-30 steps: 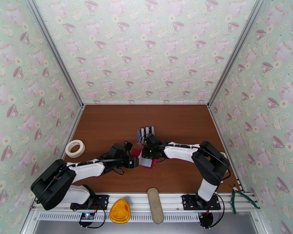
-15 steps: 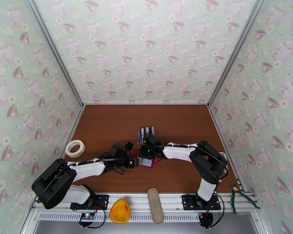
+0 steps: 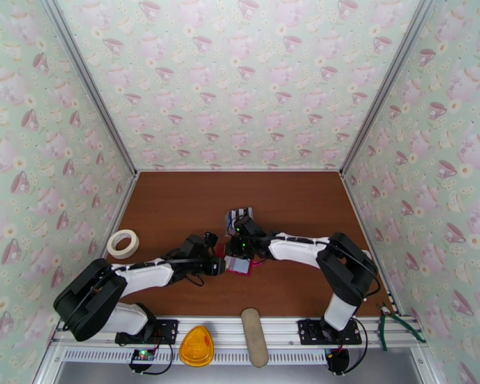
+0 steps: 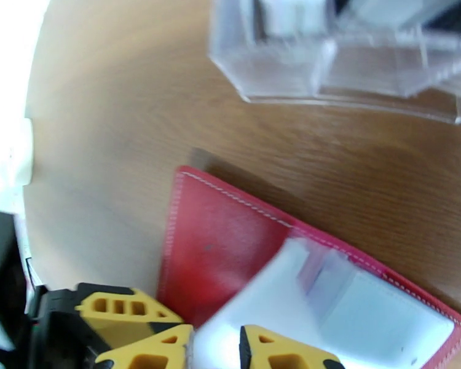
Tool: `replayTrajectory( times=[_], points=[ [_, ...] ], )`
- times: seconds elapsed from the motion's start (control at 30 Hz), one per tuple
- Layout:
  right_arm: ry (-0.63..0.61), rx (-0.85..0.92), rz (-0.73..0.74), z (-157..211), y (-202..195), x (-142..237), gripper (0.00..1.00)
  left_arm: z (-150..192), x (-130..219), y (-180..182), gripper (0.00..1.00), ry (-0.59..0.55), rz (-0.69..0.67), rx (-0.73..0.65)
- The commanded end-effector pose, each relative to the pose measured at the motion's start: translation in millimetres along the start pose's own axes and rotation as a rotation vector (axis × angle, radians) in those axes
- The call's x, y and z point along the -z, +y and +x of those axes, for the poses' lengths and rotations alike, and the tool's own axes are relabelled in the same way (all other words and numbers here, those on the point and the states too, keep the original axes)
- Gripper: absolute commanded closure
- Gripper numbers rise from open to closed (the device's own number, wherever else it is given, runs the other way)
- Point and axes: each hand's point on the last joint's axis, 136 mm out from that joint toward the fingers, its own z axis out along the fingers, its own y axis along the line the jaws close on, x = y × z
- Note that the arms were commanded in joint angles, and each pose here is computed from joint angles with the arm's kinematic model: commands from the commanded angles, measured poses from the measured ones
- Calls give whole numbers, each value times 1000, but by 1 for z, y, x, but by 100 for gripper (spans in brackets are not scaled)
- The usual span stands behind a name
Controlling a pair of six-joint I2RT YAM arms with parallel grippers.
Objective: Put the credit cards into the card holder
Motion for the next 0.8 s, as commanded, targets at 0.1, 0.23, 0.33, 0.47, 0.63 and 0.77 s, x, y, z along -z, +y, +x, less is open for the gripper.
replayTrajectory(
  times=[0.1, 0.23, 0.33, 0.47, 0.63, 0.77],
  points=[
    [-48, 32, -22, -12, 18, 26, 72, 20, -3, 16, 57, 72, -69, 16],
    [-61, 36, -17, -12, 16, 34, 72, 17, 0, 13, 57, 59, -60, 11],
    [-58, 37, -23, -8, 14, 34, 72, 15, 2, 9, 57, 48, -47, 7],
    [-47, 26, -32, -3, 10, 29, 72, 10, 6, 4, 57, 30, -40, 3],
    [-20, 3, -65, 5, 6, 14, 72, 4, 10, -4, 53, 14, -19, -6],
    [0, -17, -93, 10, 6, 0, 73, 1, 10, -9, 49, 16, -13, -11]
  ],
)
